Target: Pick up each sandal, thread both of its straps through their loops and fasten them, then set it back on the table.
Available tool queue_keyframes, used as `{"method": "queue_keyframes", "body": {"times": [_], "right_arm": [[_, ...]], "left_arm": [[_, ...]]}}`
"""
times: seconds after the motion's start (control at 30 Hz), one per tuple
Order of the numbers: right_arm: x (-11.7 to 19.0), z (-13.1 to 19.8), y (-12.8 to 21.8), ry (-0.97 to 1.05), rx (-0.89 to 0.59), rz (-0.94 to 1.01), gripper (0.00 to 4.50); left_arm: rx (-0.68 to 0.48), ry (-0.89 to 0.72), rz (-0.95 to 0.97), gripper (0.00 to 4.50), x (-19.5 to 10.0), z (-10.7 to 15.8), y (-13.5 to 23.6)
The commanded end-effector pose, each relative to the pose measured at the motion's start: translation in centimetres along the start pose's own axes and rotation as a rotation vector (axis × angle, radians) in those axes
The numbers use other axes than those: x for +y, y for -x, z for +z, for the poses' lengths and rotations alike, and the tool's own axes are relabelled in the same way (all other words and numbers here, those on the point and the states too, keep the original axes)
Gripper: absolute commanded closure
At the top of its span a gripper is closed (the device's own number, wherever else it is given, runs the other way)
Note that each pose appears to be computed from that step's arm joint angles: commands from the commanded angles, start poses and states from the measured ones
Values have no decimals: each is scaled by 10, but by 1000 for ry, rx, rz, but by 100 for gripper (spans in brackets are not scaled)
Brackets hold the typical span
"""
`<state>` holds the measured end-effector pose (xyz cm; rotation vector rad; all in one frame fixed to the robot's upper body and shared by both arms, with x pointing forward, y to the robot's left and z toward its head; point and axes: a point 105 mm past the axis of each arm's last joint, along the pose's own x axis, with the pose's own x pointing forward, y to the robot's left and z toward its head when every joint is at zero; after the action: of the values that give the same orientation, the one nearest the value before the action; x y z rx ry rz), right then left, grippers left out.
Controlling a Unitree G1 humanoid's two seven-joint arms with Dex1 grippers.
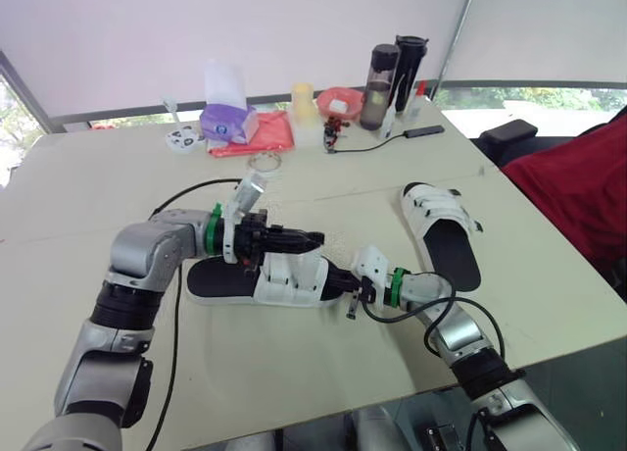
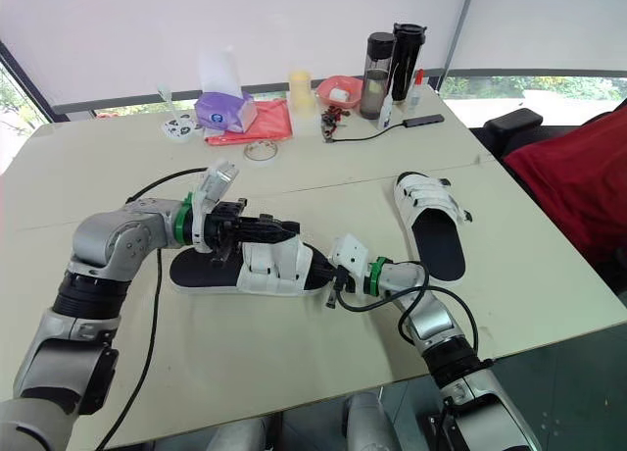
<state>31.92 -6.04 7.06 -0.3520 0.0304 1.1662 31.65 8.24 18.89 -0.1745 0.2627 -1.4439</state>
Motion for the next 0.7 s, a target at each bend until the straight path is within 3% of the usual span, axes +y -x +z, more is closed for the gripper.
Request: {"method": "queue_keyframes", "body": {"times": [0.03, 0.47, 0.7], "right_arm": [[17, -44, 2, -83, 164, 33, 450], [19, -43, 2, -79, 163, 38, 450], [20, -43, 1, -81, 159, 27, 450]], "left_arm": [[-92, -108, 78, 446, 10, 30, 6], [26, -93, 209, 446, 72, -3, -4], [75, -88, 243, 446, 86, -11, 4]]}}
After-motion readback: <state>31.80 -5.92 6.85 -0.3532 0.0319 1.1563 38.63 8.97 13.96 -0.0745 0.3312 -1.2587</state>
